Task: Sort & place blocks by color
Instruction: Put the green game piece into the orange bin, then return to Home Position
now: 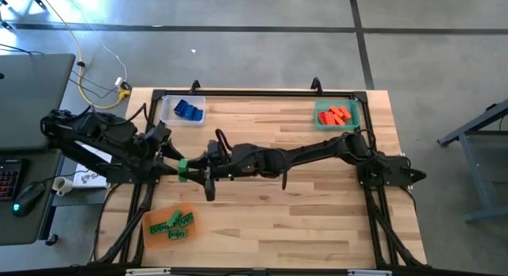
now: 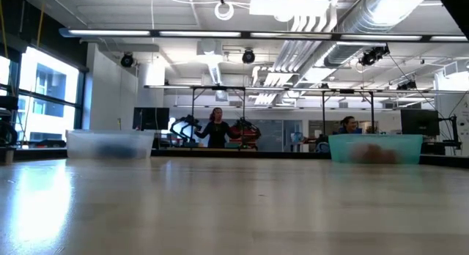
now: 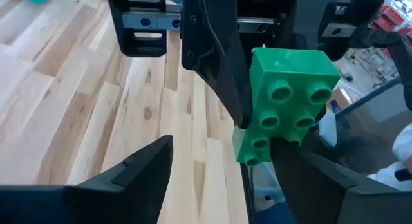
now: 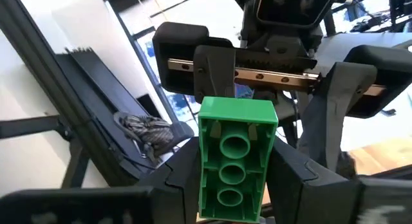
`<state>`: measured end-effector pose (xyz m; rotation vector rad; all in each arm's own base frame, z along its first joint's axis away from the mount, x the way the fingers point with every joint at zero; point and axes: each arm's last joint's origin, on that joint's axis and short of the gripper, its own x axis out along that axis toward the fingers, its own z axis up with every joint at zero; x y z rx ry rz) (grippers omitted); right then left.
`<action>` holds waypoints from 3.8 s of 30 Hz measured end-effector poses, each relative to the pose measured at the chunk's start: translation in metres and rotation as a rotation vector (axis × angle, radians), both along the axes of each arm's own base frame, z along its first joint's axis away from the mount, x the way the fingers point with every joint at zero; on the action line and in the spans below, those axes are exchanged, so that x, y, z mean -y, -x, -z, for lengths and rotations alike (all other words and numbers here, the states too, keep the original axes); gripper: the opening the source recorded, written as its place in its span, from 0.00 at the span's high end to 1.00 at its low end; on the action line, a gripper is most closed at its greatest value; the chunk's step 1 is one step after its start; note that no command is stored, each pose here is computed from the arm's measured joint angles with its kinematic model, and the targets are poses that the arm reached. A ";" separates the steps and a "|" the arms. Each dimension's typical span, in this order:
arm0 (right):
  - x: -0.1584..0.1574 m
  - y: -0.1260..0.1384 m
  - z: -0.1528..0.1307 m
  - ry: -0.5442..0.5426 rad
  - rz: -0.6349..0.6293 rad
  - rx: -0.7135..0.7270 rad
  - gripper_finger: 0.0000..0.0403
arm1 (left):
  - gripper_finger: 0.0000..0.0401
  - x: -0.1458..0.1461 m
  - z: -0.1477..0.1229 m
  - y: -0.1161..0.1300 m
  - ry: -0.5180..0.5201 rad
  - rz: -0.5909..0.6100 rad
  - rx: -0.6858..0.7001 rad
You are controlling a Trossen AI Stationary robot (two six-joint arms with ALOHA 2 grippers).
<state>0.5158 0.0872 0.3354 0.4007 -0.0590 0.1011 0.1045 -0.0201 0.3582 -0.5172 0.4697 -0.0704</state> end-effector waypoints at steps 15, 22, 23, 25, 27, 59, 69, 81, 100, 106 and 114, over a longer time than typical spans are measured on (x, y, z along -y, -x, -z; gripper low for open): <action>0.003 -0.002 -0.002 -0.012 0.049 0.000 0.73 | 0.37 -0.006 -0.010 0.033 0.044 -0.008 0.128; 0.009 -0.002 -0.003 -0.024 0.062 0.006 0.73 | 0.37 -0.003 -0.006 0.013 0.004 0.000 0.070; 0.009 -0.002 -0.003 -0.026 0.068 0.008 0.73 | 0.37 -0.002 -0.006 0.010 -0.004 0.003 0.067; 0.011 -0.002 -0.003 -0.038 0.079 0.009 0.73 | 0.37 -0.001 -0.007 0.003 -0.016 0.010 0.078; 0.011 -0.002 -0.004 -0.045 0.076 0.013 0.73 | 0.37 0.000 -0.007 -0.002 -0.025 0.009 0.085; 0.015 0.012 -0.027 -0.055 0.032 -0.008 0.51 | 0.73 0.009 0.029 0.014 0.025 0.095 -0.291; 0.028 0.031 -0.057 -0.010 0.082 -0.009 0.51 | 0.73 0.045 0.106 0.008 0.116 0.248 -0.480; 0.040 0.038 -0.061 0.006 0.144 -0.069 0.51 | 0.72 0.077 0.153 0.009 0.160 0.342 -0.553; 0.042 0.074 -0.093 0.080 0.134 -0.142 0.51 | 0.41 0.099 0.165 -0.004 0.256 0.400 -0.553; 0.036 0.111 -0.110 0.267 0.163 -0.288 0.51 | 0.41 0.098 0.132 -0.025 0.150 0.348 -0.053; 0.044 0.156 -0.109 0.403 0.348 -0.584 0.51 | 0.41 0.045 0.127 -0.059 0.015 0.083 0.055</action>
